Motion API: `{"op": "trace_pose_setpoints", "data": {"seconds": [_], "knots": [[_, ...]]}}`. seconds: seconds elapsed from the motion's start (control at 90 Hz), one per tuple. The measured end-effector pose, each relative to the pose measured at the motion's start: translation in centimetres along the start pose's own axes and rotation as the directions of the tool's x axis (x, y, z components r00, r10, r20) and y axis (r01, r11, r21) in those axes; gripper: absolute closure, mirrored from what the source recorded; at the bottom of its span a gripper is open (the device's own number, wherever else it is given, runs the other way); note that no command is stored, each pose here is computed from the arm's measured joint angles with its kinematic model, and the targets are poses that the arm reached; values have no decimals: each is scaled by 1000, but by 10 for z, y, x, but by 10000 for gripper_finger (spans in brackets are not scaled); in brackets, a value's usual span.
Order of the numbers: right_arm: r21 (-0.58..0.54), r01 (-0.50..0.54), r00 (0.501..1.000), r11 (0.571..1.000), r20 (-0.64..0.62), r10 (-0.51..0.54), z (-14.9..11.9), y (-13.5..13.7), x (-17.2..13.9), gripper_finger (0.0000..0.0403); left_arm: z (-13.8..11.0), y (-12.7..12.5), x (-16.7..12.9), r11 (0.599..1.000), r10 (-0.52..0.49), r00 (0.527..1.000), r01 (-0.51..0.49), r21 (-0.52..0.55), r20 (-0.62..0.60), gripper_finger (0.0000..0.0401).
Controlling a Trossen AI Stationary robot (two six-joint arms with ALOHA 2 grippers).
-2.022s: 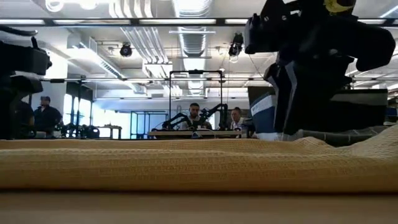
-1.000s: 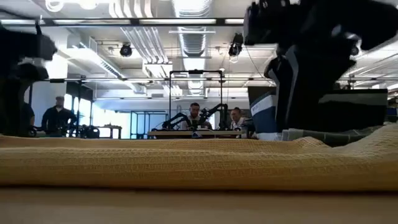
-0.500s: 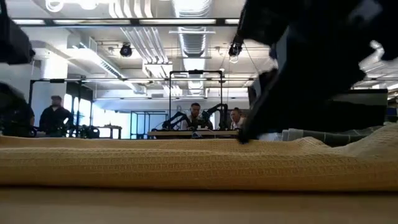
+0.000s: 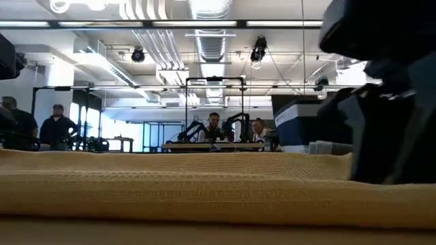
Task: Fold towel
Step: Fold the yellow kitchen towel
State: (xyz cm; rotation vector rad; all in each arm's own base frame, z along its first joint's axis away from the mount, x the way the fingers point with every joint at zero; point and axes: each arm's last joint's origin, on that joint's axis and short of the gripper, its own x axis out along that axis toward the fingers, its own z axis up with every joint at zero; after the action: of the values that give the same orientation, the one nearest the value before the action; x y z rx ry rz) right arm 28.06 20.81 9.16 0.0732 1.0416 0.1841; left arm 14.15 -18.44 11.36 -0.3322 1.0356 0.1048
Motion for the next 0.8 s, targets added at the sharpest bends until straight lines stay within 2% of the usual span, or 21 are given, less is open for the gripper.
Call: {"op": "trace_pose_setpoints", "data": {"seconds": [0.233, 0.422, 0.589, 0.644, 0.7, 0.8], "knots": [[50, -23, 997, 998, -67, 26, -10, 12, -16, 282, -5, 3, 0, 1000, 9, 1000, -9, -12, -18, 278], [88, -60, 997, 994, -48, 65, 2, 16, -47, 267, -1, -1, -3, 1000, 0, 1000, 0, -14, -4, 283], [219, 4, 993, 976, -113, 22, 4, 10, -82, 242, 9, -10, -18, 998, -63, 998, 64, -17, 2, 278], [302, 47, 992, 952, -126, -9, 0, 6, -89, 229, 15, -16, -27, 994, -103, 994, 104, -33, 31, 277], [401, 95, 991, 911, -122, -50, -6, 1, -89, 214, 22, -21, -34, 990, -126, 988, 131, -48, 88, 276], [572, 168, 986, 803, -115, -124, -18, -10, -80, 185, 30, -25, -43, 990, -125, 977, 134, -40, 173, 277]]}}
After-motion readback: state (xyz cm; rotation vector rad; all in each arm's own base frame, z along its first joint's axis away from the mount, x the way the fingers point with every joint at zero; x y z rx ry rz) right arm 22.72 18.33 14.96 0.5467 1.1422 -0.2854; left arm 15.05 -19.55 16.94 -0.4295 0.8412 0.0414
